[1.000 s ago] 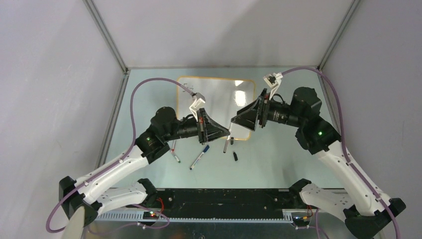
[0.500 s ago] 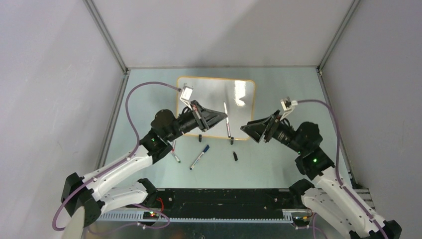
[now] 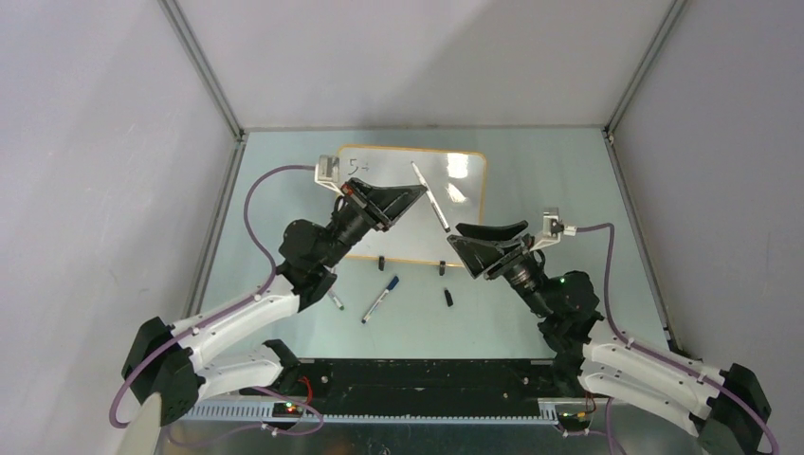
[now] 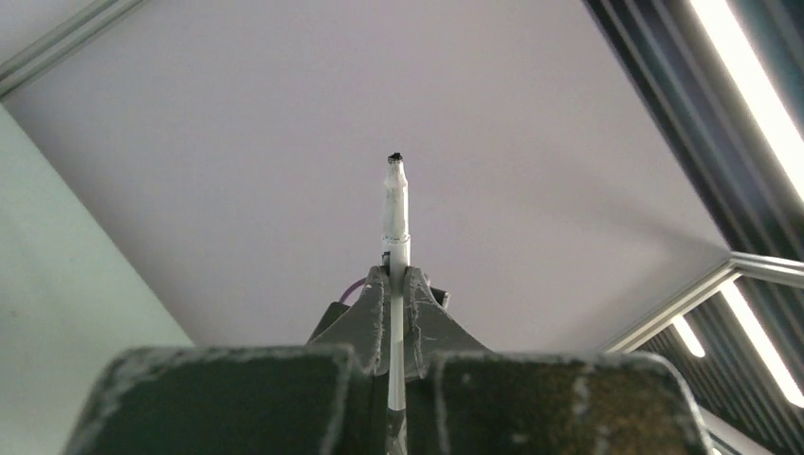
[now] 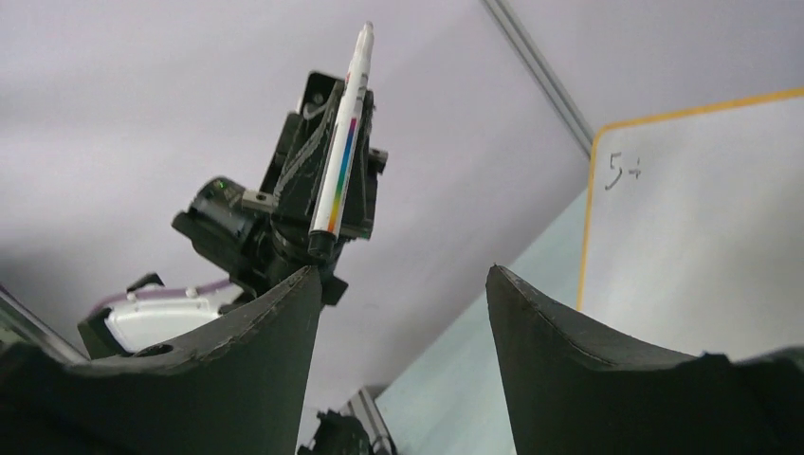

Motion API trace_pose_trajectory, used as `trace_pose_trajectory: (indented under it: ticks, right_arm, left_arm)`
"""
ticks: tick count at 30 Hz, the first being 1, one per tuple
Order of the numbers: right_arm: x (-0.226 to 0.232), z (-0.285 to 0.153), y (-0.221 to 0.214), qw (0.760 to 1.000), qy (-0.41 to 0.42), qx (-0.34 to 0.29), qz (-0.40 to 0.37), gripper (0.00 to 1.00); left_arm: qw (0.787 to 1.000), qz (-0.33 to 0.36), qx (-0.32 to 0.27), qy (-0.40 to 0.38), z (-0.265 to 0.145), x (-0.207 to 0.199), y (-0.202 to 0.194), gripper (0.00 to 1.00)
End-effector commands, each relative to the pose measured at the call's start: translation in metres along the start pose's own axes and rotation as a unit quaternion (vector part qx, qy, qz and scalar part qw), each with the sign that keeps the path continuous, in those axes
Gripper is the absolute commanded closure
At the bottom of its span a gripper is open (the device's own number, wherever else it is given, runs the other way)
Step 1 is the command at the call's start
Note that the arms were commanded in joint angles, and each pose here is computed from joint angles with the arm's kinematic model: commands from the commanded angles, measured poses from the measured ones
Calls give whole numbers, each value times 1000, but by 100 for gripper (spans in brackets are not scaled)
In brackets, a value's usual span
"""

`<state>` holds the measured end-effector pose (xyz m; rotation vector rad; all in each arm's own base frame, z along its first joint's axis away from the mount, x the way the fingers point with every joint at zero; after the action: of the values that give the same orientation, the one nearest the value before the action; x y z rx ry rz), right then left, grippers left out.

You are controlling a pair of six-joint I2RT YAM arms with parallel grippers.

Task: Write a sentence on the whiteboard
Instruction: Pass from the right arm to the left, then pass from the left arm to the right

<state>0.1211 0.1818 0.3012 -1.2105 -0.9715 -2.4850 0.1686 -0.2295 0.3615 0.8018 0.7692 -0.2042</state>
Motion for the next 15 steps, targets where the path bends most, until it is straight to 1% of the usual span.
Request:
trace_pose_trajectory:
  ticks: [1,9,15]
  right_arm:
    - [21,8,18,993,62,-96,13,32]
    - [29,13,22,992,70,-100,17,33]
    - [39,27,27,994,65,-92,11,33]
  left_arm:
    - [999,-25,-42,-23,0,-10,9,100]
    - [998,-26,-49,-23,-1,-12,11,100]
    - [998,-38,-48,-29,2,-16,10,100]
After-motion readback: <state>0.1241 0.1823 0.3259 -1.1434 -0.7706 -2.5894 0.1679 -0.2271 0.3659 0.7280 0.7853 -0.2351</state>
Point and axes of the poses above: each gripper's point midway between its finger pads, its own z axis out along the fingers, its own x axis along the line the jaws close on, y = z × x, the point moved 10 cm from there along -z, back along the fingers, and after that the axes turned 15 degrees about z, right-handed, at the moved point
